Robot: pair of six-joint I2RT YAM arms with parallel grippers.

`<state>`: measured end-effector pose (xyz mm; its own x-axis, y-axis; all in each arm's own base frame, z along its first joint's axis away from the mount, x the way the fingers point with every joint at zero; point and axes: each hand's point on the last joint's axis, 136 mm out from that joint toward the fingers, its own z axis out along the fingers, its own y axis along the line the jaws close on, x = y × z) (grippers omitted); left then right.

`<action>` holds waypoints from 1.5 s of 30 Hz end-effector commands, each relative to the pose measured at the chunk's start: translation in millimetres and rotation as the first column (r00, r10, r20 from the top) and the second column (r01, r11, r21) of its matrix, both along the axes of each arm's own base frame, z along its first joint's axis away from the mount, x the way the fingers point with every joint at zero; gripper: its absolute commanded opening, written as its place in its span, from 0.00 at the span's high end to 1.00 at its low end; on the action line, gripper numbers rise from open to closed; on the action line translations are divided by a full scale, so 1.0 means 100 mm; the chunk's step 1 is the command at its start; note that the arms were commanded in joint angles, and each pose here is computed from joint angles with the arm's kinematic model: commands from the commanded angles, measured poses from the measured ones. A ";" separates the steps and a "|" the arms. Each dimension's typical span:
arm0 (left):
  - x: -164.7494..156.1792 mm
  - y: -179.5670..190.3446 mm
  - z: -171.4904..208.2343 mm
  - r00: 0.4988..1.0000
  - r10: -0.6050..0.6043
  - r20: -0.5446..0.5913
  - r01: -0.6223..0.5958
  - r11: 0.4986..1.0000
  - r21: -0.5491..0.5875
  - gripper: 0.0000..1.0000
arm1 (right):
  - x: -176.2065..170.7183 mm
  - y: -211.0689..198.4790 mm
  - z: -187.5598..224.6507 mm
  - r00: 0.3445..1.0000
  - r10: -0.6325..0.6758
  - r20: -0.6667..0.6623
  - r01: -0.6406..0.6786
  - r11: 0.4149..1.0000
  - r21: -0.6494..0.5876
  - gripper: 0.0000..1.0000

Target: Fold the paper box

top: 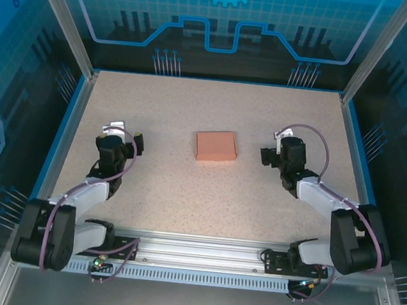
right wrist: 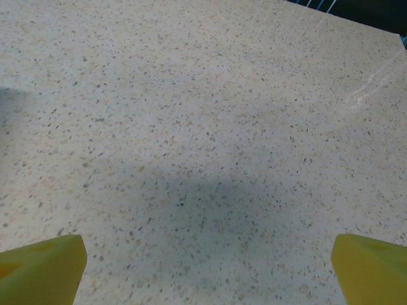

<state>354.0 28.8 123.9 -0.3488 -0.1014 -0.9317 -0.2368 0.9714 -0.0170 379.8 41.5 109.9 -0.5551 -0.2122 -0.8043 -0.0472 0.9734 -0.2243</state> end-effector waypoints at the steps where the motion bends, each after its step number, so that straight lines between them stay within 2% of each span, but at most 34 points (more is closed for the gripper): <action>1: 0.16 -0.11 0.17 0.988 -0.067 0.137 0.073 0.996 -0.042 0.01 | 0.13 -0.02 0.06 0.995 0.000 0.102 -0.004 0.999 0.039 0.00; 4: 0.28 -0.15 0.03 0.990 -0.094 0.107 0.098 0.994 -0.041 0.01 | 0.15 -0.05 -0.01 0.995 0.002 0.100 -0.009 0.998 0.068 0.00; 9: 0.43 -0.19 -0.28 0.991 -0.121 0.064 0.123 0.992 -0.034 0.01 | 0.11 -0.09 0.08 0.980 0.017 0.199 -0.031 0.997 0.067 0.00; 11: 0.40 -0.19 -0.29 0.991 -0.118 0.061 0.121 0.992 -0.045 0.01 | 0.11 -0.11 0.04 0.977 0.023 0.213 -0.042 0.996 0.083 0.00; 16: 0.43 -0.31 -0.28 0.979 -0.197 0.052 0.199 0.979 -0.045 0.01 | 0.15 -0.16 -0.09 0.979 0.026 0.202 -0.054 0.990 0.131 0.00; 18: 0.43 -0.31 -0.29 0.980 -0.194 0.050 0.196 0.980 -0.046 0.01 | 0.15 -0.17 -0.12 0.971 0.024 0.237 -0.056 0.990 0.131 0.00; 24: 0.44 -0.30 -0.28 0.981 -0.188 0.050 0.190 0.981 -0.044 0.01 | 0.17 -0.14 -0.16 0.979 0.075 0.188 -0.110 0.977 0.183 0.00; 45: 0.44 -0.30 -0.28 0.981 -0.186 0.050 0.189 0.981 -0.044 0.01 | 0.17 -0.13 -0.16 0.979 0.076 0.188 -0.110 0.978 0.175 0.00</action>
